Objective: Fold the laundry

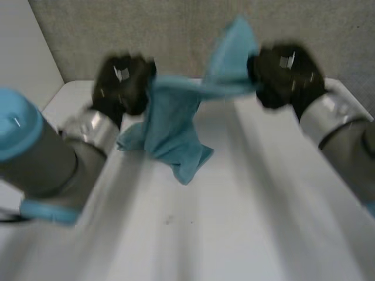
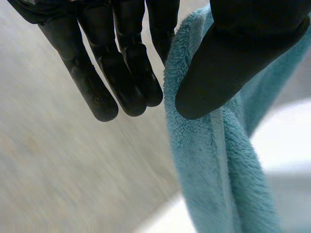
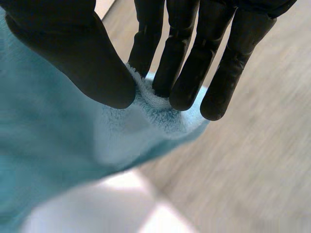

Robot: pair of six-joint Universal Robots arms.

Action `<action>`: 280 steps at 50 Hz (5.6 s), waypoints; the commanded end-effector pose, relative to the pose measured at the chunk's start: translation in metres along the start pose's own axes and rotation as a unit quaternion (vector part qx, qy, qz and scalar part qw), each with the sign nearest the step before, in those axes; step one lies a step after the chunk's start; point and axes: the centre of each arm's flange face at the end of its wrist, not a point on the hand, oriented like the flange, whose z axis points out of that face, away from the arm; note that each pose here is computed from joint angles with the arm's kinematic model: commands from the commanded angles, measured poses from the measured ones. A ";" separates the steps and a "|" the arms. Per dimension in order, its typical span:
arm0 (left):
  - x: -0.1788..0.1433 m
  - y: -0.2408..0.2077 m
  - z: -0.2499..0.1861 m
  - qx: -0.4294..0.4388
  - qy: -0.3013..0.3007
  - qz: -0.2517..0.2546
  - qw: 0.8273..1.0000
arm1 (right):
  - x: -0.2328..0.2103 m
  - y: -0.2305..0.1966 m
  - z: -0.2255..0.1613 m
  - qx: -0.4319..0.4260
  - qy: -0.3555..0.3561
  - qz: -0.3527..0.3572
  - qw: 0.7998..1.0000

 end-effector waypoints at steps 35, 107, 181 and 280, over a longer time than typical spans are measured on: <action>-0.010 0.091 -0.052 -0.171 -0.019 -0.018 0.985 | 0.021 -0.081 -0.036 0.061 0.025 0.023 0.998; -0.092 0.123 -0.014 -0.230 -0.054 0.087 0.968 | 0.013 0.070 0.014 -0.257 -0.045 -0.106 0.960; -0.129 0.087 -0.044 -0.123 -0.146 0.087 0.978 | 0.076 0.113 -0.052 -0.247 0.078 0.131 0.957; -0.115 0.086 -0.058 -0.161 -0.123 0.081 0.976 | 0.088 0.084 -0.030 -0.173 0.095 -0.012 0.980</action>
